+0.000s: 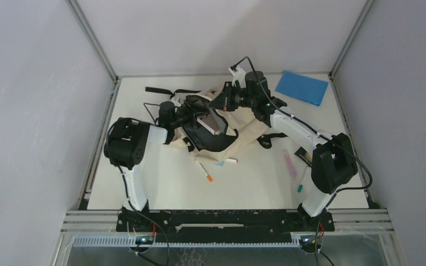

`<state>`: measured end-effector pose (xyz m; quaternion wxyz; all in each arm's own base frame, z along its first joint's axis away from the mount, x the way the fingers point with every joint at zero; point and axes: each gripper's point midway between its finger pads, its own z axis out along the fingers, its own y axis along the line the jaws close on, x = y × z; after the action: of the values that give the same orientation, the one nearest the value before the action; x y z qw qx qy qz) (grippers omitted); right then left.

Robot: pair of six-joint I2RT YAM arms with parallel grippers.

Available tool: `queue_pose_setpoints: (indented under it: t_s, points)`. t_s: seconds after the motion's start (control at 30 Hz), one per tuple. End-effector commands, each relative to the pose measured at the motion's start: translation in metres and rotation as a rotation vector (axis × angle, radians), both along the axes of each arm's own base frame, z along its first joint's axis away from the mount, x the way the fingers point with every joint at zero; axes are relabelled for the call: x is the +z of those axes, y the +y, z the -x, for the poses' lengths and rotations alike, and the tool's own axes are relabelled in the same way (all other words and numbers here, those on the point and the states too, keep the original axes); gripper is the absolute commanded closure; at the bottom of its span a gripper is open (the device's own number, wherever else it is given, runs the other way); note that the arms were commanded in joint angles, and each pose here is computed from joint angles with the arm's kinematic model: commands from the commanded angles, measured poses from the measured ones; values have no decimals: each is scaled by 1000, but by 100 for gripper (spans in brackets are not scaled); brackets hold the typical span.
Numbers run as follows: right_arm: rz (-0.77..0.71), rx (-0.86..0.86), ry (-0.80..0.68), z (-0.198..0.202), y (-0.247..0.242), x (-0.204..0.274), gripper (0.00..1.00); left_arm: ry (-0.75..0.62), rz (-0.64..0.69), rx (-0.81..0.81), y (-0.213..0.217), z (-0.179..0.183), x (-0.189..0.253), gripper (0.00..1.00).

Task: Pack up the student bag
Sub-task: Place the book in the student bag.

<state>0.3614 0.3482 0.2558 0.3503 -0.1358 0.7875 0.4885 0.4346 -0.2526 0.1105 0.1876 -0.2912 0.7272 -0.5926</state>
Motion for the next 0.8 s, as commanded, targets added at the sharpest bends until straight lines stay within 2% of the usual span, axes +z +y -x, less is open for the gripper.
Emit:
queue_pose_setpoints:
  t_s: [0.0, 0.03, 0.07, 0.1, 0.13, 0.47, 0.77]
  points:
    - [-88, 13, -69, -8, 3, 37, 100, -61, -9, -57, -9, -1, 17, 40]
    - [-83, 1, -61, -12, 0, 34, 100, -52, -26, -63, -9, 2, 14, 24]
    - [-82, -8, -52, -14, -1, 31, 100, -60, -36, -71, -8, 4, 17, 19]
    - [-78, -18, -42, -16, -3, 28, 100, -61, -41, -75, -8, 6, 17, 5]
    - [-76, -28, -32, -18, -5, 25, 100, -65, -42, -77, -7, 9, 20, 1]
    - [-53, -126, 22, -36, -19, 5, 100, -32, -153, -137, 0, 36, 25, 0]
    - [-54, -184, 41, -52, -30, -2, 100, 6, -323, -198, 16, 70, 15, 0]
